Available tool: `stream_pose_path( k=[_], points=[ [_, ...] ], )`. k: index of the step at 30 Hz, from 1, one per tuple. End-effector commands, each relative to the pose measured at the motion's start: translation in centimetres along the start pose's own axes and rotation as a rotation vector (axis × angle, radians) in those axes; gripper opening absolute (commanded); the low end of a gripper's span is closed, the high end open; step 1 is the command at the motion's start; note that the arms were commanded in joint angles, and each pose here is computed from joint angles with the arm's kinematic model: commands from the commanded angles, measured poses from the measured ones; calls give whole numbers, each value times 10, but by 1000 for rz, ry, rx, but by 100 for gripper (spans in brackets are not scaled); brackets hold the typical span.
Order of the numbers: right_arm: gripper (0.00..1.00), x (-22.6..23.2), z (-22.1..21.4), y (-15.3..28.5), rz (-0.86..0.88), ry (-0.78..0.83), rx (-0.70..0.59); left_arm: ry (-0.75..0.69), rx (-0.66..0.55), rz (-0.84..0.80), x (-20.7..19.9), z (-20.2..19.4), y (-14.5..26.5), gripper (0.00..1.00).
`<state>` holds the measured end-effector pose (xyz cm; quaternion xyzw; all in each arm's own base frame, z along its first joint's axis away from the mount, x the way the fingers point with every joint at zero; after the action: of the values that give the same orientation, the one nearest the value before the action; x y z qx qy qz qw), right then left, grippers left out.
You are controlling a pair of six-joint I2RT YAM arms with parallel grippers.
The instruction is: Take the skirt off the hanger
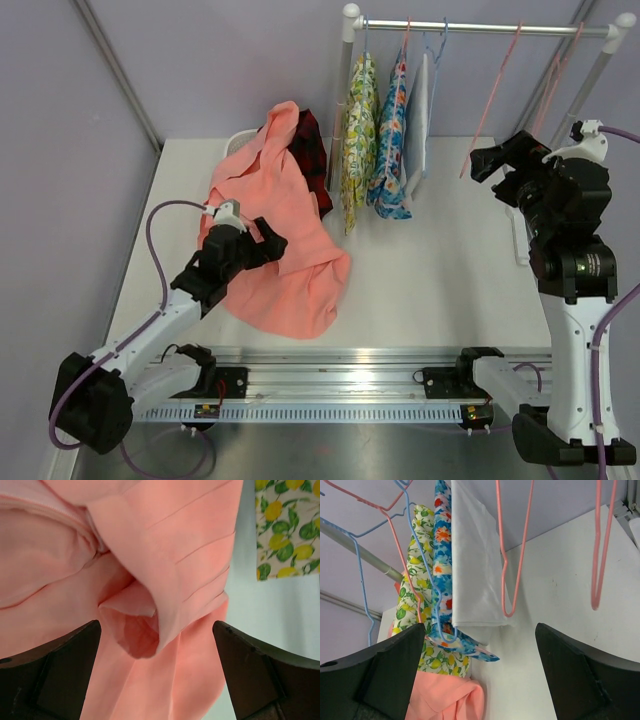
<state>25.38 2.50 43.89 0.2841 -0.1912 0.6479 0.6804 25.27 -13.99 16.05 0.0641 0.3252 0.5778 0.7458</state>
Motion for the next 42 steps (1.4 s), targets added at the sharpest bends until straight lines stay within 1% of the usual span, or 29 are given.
stream_pose_path(
  k=[1,6,9,11,12,13,14,15,18,19,21,22,23,24,26,27,28,29,30,31,33,34,35,36,37,39,40,41,42],
  points=[
    [99,-2,-7,11,1,7,33,83,-195,-92,-34,57,-12,98],
    [99,-1,-4,23,6,26,30,61,-145,-42,-35,52,-40,98],
    [99,0,-2,29,5,42,26,59,-105,-28,-34,45,-59,93],
    [99,-1,-1,32,5,56,22,65,-101,-47,-36,42,-68,57],
    [99,-3,-1,32,-5,62,20,69,-101,-55,-38,42,-69,45],
    [100,-3,-1,34,-6,70,19,77,-101,-61,-39,43,-70,17],
    [99,-5,-2,34,-12,75,18,97,-100,-63,-44,50,-68,7],
    [99,-7,-3,34,-20,80,19,97,-93,-65,-46,52,-67,0],
    [100,-10,-5,33,-28,88,23,48,-140,-144,-67,73,-52,0],
    [99,-11,-5,33,-31,89,23,24,-137,-140,-68,76,-46,0],
    [99,-10,-5,33,-27,89,21,10,-229,-161,-83,114,-19,0],
    [99,-10,-4,33,-27,86,18,-9,-226,-127,-81,121,-10,0],
    [99,-10,-4,33,-24,83,17,-21,-272,-105,-84,141,2,0],
    [99,-9,-4,32,-21,81,15,-27,-351,-120,-98,183,20,0],
    [99,-9,-5,31,-19,72,13,-86,-387,-107,-104,223,39,0],
    [99,-8,-5,30,-14,67,13,-97,-490,-150,-124,269,66,0],
    [99,-10,-7,28,-15,61,18,-135,-473,-132,-125,279,54,0],
    [99,-9,-8,27,-7,58,22,-151,-476,-147,-131,293,51,0],
    [100,-8,-9,27,-3,56,19,-156,-512,-142,-132,316,56,0],
    [99,-11,-11,25,-8,53,25,-174,-538,-140,-141,345,49,0],
    [99,-12,-14,22,-7,55,30,-178,-596,-157,-146,384,55,0],
    [100,-15,-17,20,-16,58,38,-186,-705,-194,-160,418,86,0],
    [99,-16,-19,19,-13,61,45,-180,-679,-174,-154,422,48,0],
    [100,-17,-20,19,-15,64,47,-178,-690,-181,-149,430,40,0],
    [99,-18,-22,19,-16,71,52,-156,-741,-207,-150,443,40,0],
    [100,-20,-22,19,-25,80,49,-123,-725,-186,-131,441,14,0],
    [99,-21,-21,21,-27,89,44,-110,-744,-194,-129,443,8,0],
    [99,-22,-21,22,-36,93,40,-102,-684,-166,-117,425,-15,0],
    [99,-22,-19,23,-35,93,34,-101,-659,-156,-112,417,-25,0]
  ],
)
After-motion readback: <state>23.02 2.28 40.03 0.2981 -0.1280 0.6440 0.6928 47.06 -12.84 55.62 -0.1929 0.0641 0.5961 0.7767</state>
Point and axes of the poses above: each gripper's point midway between its finger pads, its own y axis back along the fingers, its own x axis along the line the jaws close on, z = x × y, the point moved 4 cm from there along y, back along the fingers, and after that the axes turned 8 degrees about -y, right-handed, at the moved point
